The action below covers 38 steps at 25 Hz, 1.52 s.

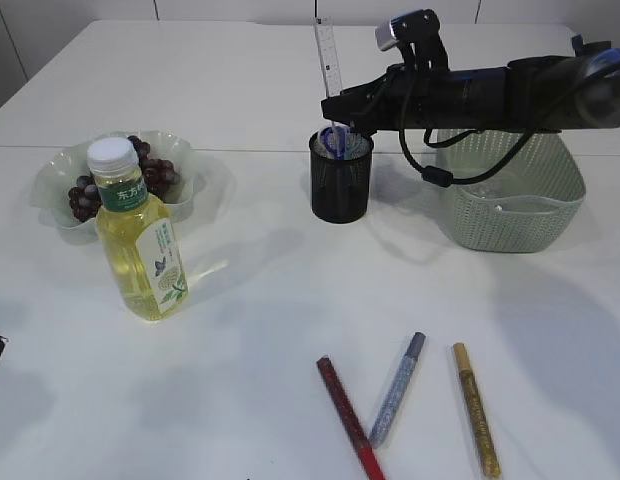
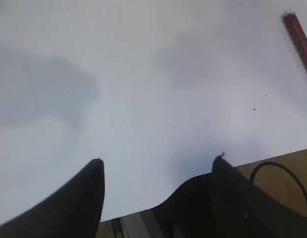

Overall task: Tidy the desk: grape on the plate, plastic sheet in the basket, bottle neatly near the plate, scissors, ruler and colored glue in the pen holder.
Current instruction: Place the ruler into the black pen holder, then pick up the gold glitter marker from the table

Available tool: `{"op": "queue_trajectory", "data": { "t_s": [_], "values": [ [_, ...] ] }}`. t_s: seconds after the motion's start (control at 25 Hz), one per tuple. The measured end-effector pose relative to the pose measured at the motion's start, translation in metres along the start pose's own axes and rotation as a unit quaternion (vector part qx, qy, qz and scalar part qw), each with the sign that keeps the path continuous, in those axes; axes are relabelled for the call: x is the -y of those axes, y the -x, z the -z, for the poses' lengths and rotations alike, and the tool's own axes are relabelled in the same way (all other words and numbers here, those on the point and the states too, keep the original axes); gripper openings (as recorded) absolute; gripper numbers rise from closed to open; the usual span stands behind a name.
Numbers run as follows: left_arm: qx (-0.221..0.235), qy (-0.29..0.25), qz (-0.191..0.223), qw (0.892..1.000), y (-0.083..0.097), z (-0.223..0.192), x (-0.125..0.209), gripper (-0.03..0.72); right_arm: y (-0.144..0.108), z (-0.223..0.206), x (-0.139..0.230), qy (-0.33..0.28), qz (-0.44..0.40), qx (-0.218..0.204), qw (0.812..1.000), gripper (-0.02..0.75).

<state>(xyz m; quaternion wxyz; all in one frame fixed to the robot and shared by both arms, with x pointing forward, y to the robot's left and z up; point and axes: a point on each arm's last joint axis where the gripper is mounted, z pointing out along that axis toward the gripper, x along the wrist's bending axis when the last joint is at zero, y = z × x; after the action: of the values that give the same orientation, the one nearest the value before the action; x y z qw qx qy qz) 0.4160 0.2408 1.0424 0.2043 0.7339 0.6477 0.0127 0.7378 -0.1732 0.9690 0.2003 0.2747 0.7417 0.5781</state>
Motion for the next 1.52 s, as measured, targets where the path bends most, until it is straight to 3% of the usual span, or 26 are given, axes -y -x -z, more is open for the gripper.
{"op": "queue_trajectory", "data": {
  "t_s": [0.2, 0.48, 0.76, 0.92, 1.08, 1.28, 1.52],
  "values": [
    [0.0, 0.0, 0.0, 1.0, 0.0, 0.0, 0.0, 0.488, 0.0, 0.0, 0.0, 0.001, -0.001, -0.002, 1.0, 0.375],
    [0.0, 0.0, 0.0, 1.0, 0.0, 0.0, 0.0, 0.487, -0.001, 0.0, -0.001, 0.003, -0.004, -0.003, 1.0, 0.387],
    [0.0, 0.0, 0.0, 1.0, 0.0, 0.0, 0.0, 0.487, 0.0, 0.004, -0.011, 0.008, -0.092, 0.007, 0.996, 0.387],
    [0.0, 0.001, 0.0, 1.0, 0.0, 0.0, 0.0, 0.487, -0.008, 0.021, -0.028, -0.077, -0.089, 0.013, 0.993, 0.387],
    [0.0, 0.018, 0.0, 1.0, 0.0, 0.0, -0.003, 0.487, -0.021, 0.048, -0.045, -0.188, -0.108, 0.022, 0.976, 0.387],
    [0.0, 0.041, 0.0, 0.999, 0.0, 0.0, -0.007, 0.487, -0.038, 0.077, -0.061, -0.282, -0.204, 0.039, 0.937, 0.387],
    [0.0, 0.05, 0.0, 0.999, 0.0, 0.0, -0.009, 0.486, -0.068, 0.094, -0.061, -0.38, -0.246, 0.059, 0.89, 0.387]
  ]
}}
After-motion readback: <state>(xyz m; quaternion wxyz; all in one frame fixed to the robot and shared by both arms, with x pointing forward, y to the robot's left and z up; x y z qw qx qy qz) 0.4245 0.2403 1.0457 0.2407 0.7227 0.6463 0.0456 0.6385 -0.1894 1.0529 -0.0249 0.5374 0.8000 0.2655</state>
